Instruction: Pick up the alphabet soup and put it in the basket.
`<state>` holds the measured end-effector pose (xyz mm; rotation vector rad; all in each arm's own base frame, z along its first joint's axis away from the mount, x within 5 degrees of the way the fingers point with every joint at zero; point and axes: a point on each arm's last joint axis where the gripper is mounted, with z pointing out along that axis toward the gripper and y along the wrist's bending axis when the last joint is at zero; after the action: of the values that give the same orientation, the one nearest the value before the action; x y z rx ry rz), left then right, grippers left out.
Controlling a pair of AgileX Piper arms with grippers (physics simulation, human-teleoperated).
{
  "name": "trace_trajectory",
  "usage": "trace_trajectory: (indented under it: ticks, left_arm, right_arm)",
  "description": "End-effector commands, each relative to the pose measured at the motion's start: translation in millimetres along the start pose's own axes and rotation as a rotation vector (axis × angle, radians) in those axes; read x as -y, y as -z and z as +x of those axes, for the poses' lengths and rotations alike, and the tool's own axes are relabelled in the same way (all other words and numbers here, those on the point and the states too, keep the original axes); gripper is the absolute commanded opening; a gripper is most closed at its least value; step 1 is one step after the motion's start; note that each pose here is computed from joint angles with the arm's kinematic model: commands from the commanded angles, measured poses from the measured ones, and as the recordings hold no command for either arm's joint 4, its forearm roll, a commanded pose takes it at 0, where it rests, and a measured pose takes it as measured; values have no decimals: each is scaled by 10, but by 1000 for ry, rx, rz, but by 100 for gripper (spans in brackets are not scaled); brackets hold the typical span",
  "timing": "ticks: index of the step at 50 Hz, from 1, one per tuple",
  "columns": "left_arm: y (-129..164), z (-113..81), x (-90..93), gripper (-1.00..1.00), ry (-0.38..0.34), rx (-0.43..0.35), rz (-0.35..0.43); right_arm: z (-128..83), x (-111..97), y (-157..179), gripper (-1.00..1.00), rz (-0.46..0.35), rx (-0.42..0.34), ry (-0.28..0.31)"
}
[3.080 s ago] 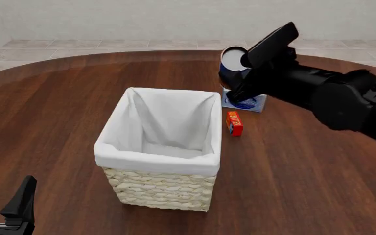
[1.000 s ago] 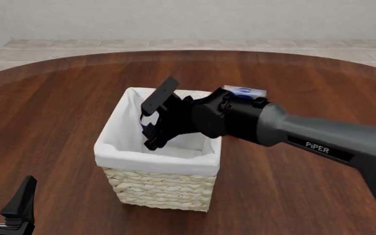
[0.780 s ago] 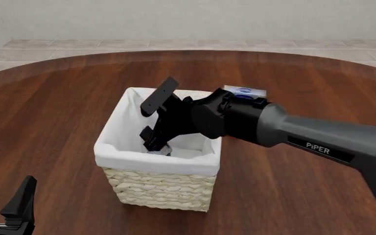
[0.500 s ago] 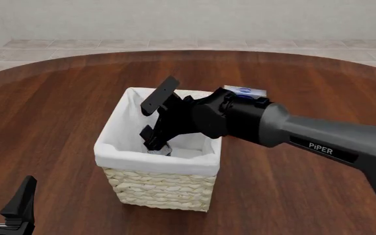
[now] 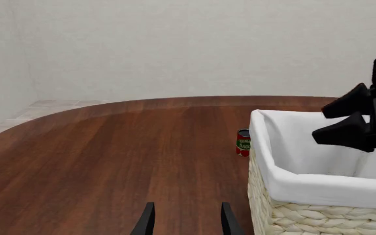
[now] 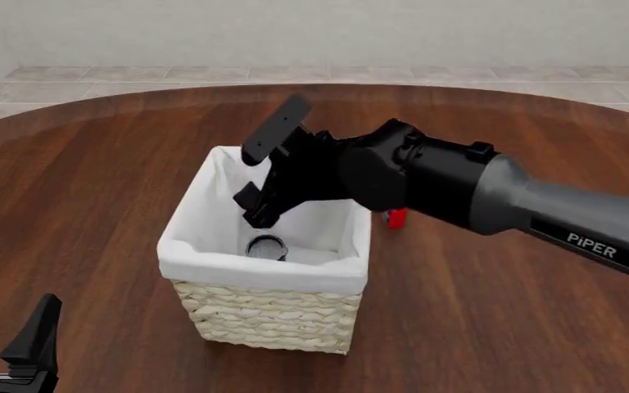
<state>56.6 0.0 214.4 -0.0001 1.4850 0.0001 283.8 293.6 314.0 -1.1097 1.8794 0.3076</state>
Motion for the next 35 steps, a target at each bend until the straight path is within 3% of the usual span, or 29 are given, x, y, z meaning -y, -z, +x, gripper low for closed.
trace_trajectory:
  ticks: [1,19,35]
  left_arm:
    - [0,0,0,100,0,0,0]
    - [0,0,0,100,0,0,0]
    - [0,0,0,100,0,0,0]
  right_arm:
    - [-147,53,225,100,18,53,15]
    - [-348,179,528,100,58,131,42]
    - [-543,355,1022,100,128,242,49]
